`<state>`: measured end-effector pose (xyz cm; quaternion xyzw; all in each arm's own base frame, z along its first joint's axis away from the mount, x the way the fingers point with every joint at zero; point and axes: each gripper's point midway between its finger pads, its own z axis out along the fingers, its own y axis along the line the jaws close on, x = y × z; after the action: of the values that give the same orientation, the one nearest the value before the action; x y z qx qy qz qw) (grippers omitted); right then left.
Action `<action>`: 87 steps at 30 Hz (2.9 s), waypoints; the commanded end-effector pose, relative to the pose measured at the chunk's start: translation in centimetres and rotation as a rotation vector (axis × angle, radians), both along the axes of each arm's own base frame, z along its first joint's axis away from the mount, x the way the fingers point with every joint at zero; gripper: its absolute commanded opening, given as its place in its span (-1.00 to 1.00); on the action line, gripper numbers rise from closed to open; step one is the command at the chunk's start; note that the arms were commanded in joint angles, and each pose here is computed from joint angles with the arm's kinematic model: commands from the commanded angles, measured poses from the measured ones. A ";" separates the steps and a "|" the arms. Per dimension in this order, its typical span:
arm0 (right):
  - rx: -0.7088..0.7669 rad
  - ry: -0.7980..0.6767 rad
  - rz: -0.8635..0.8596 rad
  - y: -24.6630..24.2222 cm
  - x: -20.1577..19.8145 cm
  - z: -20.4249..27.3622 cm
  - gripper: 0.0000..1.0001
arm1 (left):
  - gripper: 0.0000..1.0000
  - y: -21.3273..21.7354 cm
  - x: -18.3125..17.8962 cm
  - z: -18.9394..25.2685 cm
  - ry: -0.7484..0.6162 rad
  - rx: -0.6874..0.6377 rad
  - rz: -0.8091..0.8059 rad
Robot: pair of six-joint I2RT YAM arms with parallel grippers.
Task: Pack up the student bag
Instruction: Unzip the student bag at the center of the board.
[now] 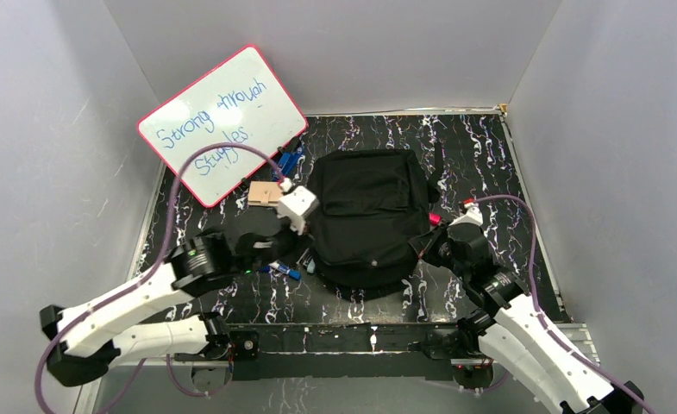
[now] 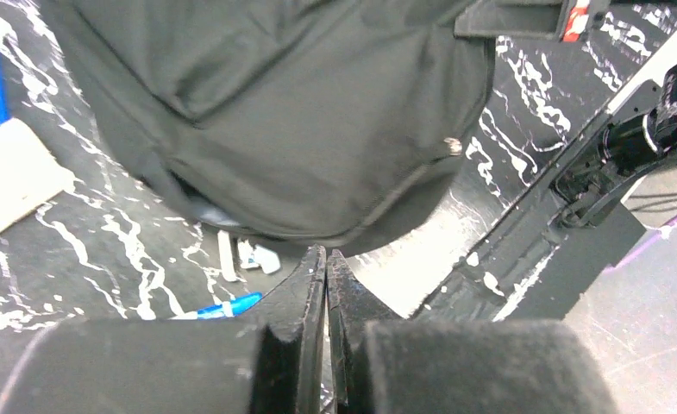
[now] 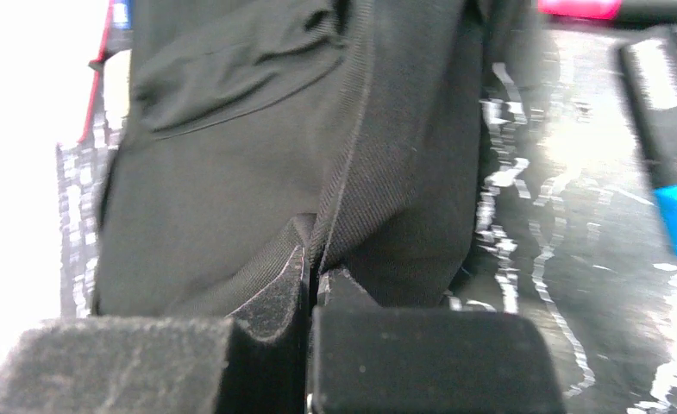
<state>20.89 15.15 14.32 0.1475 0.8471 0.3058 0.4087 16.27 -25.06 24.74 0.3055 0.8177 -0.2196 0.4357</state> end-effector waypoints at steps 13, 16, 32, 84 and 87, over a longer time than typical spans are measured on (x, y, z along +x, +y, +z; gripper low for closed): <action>-0.106 -0.129 0.049 -0.5 1.6 0.4 -0.89 | -0.45 0.9 2.7 3.0 -0.141 -0.342 0.209; -0.089 -0.214 0.170 0.9 0.8 2.4 -0.47 | -0.33 -0.5 3.2 1.4 -0.018 -0.373 0.293; -0.268 -0.249 0.293 -0.6 -1.2 7.2 0.31 | -0.21 -2.9 2.3 -3.3 0.481 -0.574 0.657; -0.279 -0.725 0.763 4.7 -3.8 9.0 0.26 | -0.01 -9.5 -2.0 -7.1 0.746 -0.633 0.911; -0.271 -0.717 0.754 4.6 -3.8 8.9 0.26 | -0.01 -9.2 -2.3 -6.9 0.752 -0.633 0.922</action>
<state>16.91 19.90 22.69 -0.3399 0.6885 0.3530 0.5346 14.18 -35.13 15.84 -0.3040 0.8630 -0.3295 0.2330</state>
